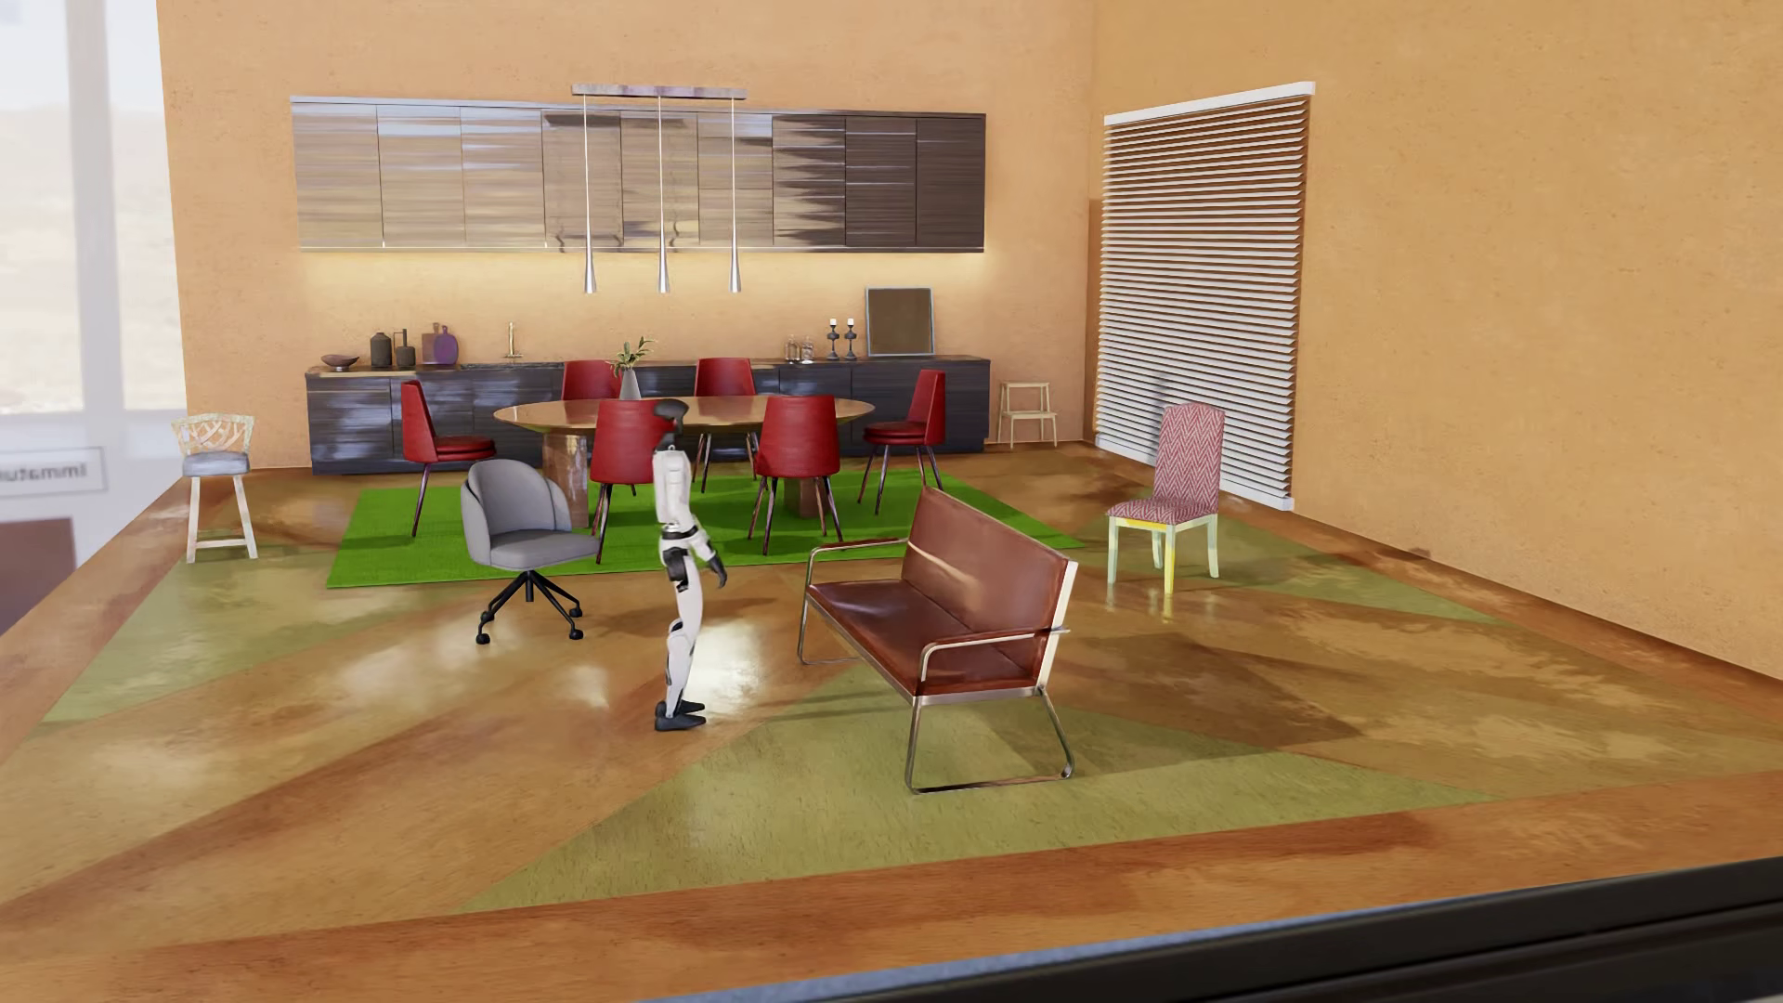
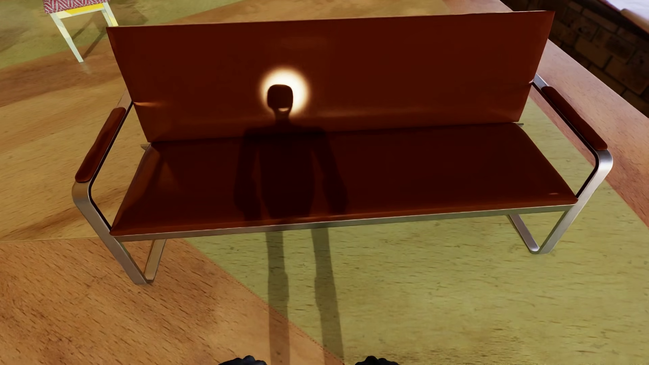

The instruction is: Move towards the bench

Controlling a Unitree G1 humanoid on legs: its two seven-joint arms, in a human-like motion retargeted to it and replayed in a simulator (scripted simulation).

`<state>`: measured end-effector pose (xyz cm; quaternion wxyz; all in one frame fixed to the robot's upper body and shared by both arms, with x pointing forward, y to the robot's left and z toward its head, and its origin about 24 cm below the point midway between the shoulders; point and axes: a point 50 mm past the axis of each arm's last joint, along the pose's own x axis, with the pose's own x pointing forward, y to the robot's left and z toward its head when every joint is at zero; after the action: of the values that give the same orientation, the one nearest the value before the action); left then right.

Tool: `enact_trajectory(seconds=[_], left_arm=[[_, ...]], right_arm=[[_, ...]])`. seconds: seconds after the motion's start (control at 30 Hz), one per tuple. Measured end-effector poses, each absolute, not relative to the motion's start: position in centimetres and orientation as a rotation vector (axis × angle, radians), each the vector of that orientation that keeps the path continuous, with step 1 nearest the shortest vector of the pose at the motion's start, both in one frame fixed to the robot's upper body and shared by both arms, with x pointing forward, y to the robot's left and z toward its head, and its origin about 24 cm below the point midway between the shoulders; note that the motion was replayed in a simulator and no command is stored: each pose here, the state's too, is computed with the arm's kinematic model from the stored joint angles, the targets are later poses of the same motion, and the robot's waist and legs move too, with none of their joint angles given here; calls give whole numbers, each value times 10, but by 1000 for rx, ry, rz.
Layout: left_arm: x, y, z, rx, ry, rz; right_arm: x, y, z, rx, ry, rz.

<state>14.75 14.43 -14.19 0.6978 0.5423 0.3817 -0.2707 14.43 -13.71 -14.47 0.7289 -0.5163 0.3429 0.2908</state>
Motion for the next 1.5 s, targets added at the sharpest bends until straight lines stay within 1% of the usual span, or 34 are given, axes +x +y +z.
enact_trajectory(seconds=[0.13, 0.23, 0.37, 0.6, 0.67, 0.8, 1.0, 1.13, 1.5], left_arm=[[142, 137, -144, 1206, 857, -655], [138, 139, -146, 1219, 882, -681], [132, 147, -149, 1229, 917, -655], [127, 149, -151, 1218, 935, -663], [127, 149, -151, 1224, 929, -661], [129, 149, -150, 1231, 916, -664], [133, 143, -148, 1233, 892, -675], [134, 142, -148, 1238, 886, -682], [127, 147, -151, 1236, 905, -684]], right_arm=[[147, -136, -144, -1134, 747, 638], [144, -139, -145, -1143, 761, 630], [136, -143, -149, -1143, 796, 638], [125, -147, -153, -1146, 832, 650], [124, -146, -153, -1129, 844, 641], [126, -144, -153, -1160, 818, 666], [133, -143, -150, -1162, 787, 667], [133, -142, -150, -1172, 778, 691], [122, -144, -153, -1180, 804, 726]])
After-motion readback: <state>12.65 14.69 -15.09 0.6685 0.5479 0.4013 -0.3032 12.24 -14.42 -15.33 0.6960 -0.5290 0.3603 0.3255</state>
